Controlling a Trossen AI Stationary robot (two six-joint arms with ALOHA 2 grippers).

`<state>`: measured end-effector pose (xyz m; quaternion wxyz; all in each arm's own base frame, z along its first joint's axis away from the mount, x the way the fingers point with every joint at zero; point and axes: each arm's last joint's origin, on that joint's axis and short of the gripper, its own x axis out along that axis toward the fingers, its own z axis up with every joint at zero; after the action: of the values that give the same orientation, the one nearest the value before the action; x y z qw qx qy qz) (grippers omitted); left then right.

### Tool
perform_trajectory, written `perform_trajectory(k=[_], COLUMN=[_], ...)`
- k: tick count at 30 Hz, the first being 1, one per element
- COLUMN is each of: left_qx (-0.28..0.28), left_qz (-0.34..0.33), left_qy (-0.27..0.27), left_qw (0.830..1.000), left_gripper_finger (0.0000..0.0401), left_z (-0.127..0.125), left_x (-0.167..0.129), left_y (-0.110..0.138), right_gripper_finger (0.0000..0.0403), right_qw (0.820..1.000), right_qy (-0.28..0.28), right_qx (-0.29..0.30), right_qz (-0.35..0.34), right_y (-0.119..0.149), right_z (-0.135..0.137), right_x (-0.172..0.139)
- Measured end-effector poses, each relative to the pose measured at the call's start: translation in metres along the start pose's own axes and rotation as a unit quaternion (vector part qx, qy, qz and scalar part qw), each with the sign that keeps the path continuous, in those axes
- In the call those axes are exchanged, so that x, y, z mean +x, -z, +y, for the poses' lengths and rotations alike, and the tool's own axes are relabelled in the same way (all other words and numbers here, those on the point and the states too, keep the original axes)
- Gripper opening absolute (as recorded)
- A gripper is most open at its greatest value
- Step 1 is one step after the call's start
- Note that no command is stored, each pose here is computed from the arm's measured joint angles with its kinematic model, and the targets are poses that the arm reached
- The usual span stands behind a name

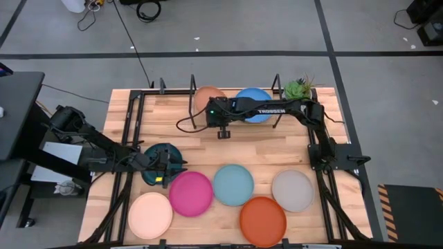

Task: Place and stack plates onto a shelf
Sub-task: Put the brown plate on the shelf, then stack the green plate on top of the violet plate on the shelf

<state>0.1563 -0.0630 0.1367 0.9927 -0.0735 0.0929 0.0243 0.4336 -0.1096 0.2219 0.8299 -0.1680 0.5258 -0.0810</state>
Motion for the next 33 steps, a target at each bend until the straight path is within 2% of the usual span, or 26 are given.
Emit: perform_trajectory(k=[14,21,27,33], left_qx=[-0.002,0.000,0.000,0.002], left_qz=[0.000,0.002,0.003,0.003], left_qy=[0.000,-0.001,-0.001,-0.001], left_qw=[1.000,1.000,1.000,1.000], left_gripper_finger=[0.0142,0.0142,0.0142,0.0142], left_z=[0.000,0.000,0.000,0.000], left_x=[0.000,0.000,0.000,0.000], left_y=[0.000,0.000,0.001,0.001], right_gripper_finger=[0.0064,0.0068,0.0068,0.0068], right_qw=[1.000,1.000,0.999,0.989], right_qy=[-0.003,-0.004,-0.045,-0.137], right_qx=[-0.002,-0.004,-0.004,0.017], right_qz=[0.020,0.021,0.014,0.042], right_y=[0.004,0.003,-0.015,-0.020], right_z=[0.000,0.003,0.031,0.074], right_x=[-0.001,-0.001,-0.027,-0.043])
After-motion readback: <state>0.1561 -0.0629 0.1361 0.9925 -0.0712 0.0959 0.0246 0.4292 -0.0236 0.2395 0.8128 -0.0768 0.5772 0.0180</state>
